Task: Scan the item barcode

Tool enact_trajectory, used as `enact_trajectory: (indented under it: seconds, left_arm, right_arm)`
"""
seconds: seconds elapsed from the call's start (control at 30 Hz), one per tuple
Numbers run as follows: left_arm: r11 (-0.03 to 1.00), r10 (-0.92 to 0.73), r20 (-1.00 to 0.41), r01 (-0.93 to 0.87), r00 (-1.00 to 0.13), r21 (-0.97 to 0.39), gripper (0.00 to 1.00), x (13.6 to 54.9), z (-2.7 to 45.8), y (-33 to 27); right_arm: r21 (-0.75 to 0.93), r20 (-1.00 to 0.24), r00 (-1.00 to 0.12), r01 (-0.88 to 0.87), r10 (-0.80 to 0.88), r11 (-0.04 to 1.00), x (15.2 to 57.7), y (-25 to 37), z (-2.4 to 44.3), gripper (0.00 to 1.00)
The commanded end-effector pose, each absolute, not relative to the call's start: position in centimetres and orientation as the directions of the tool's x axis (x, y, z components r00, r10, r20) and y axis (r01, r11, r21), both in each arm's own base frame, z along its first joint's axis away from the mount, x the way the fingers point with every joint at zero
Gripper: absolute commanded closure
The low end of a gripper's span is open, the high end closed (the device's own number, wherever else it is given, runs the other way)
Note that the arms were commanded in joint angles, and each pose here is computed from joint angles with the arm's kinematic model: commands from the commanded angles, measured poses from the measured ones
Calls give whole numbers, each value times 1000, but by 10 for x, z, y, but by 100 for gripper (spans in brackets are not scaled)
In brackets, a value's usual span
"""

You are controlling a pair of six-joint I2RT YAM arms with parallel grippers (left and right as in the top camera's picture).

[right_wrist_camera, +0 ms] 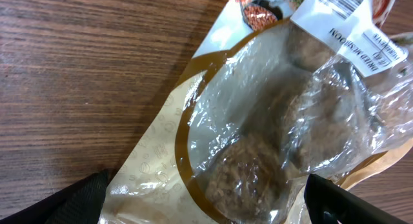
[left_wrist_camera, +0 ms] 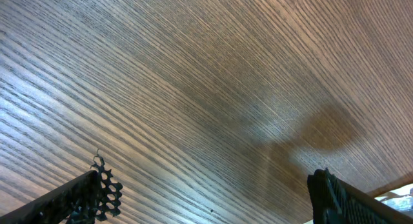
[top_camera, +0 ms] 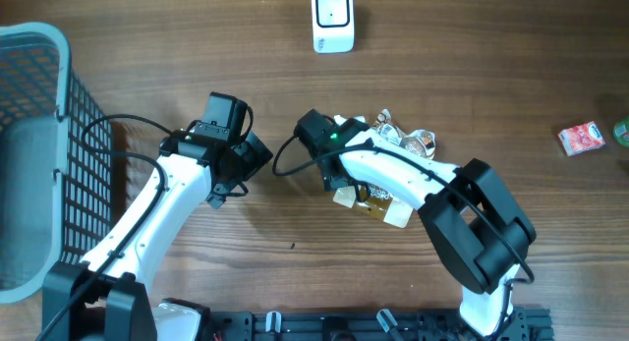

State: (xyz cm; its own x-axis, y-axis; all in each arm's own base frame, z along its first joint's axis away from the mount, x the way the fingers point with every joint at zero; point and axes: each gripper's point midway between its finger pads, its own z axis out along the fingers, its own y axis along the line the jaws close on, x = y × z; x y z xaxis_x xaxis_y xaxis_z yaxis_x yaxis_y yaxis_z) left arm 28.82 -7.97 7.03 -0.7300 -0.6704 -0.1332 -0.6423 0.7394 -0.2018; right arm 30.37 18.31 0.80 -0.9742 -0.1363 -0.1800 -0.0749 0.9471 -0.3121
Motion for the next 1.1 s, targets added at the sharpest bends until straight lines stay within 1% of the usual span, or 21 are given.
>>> enact_trajectory:
  seconds: [0.0, 0.07, 0.1, 0.17, 0.2, 0.23, 0.27, 0.33, 0.4, 0.47, 0.53, 0.6, 0.67, 0.77, 0.8, 0.83, 0.9, 0.97, 1.07]
  left_arm:
    - [739, -672, -155, -642, -724, -202, 0, 292, 74, -76]
    - [739, -672, -155, -642, -724, -202, 0, 292, 74, -76]
    - [739, -672, -155, -642, -724, -202, 0, 292, 74, -76]
    - [739, -672, -155, -642, -724, -202, 0, 292, 74, -76]
    - [739, -672, -153, -643, -725, -199, 0, 291, 74, -76]
    - [740, -672, -152, -644, -725, -197, 0, 291, 74, -75]
    - [740, -672, -151, -644, -725, -196, 0, 290, 74, -75]
    - [739, -672, -151, -644, -725, -197, 0, 290, 74, -75]
    - [739, -672, -151, -644, -725, -197, 0, 290, 74, -75]
    - [739, -672, -151, -644, -725, -196, 0, 290, 74, -75]
    - [740, -672, -151, -644, -725, -196, 0, 290, 74, -75]
    - [739, -672, -151, -644, -725, -197, 0, 290, 74, -75]
    - [739, -672, -151, -644, -725, -197, 0, 291, 74, -75]
    - [739, -672, -151, -644, -725, -197, 0, 291, 74, -75]
    - [739, -672, -151, -644, -725, -197, 0, 291, 74, -75]
    - [739, -672, -151, -644, -725, -197, 0, 291, 74, -75]
    - [739, -672, -151, -644, -725, -197, 0, 291, 74, -75]
    - [739, -672, -151, -644, -725, -197, 0, 290, 74, -75]
    - [739, -672, -152, -644, -725, -197, 0, 291, 74, -75]
  right_arm:
    - [-335, -3, -996, -88, -94, 938, 280, 159, -39, 0]
    - [-271, 39, -996, -90, -82, 958, 274, 167, -42, 1]
    - [-237, 55, -995, -98, -87, 967, 273, 172, -44, 8]
    - [-156, 82, -993, -97, -85, 983, 271, 183, -46, 35]
    - [-138, 89, -992, -101, -89, 985, 271, 184, -47, 54]
    - [-139, 91, -992, -100, -87, 985, 270, 184, -47, 83]
    - [-137, 93, -992, -100, -87, 986, 270, 184, -46, 95]
    - [-134, 103, -991, -100, -87, 986, 270, 186, -41, 95]
    - [-108, 95, -990, -119, -109, 987, 277, 194, -23, 95]
    - [-3, 56, -987, -149, -148, 989, 285, 215, 4, 95]
    - [139, -38, -984, -177, -174, 974, 293, 238, 47, 95]
    - [307, -131, -966, -254, -224, 917, 292, 259, 95, 95]
    - [393, -190, -956, -282, -223, 875, 289, 265, 130, 95]
    - [515, -238, -948, -306, -209, 801, 283, 270, 170, 95]
    - [568, -231, -949, -309, -213, 763, 281, 273, 177, 95]
    - [645, -213, -950, -313, -229, 697, 276, 281, 183, 95]
    - [733, -179, -950, -303, -258, 609, 263, 292, 182, 96]
    - [778, -136, -957, -264, -256, 570, 258, 296, 169, 96]
    - [822, 24, -975, -107, -221, 559, 244, 298, 129, 96]
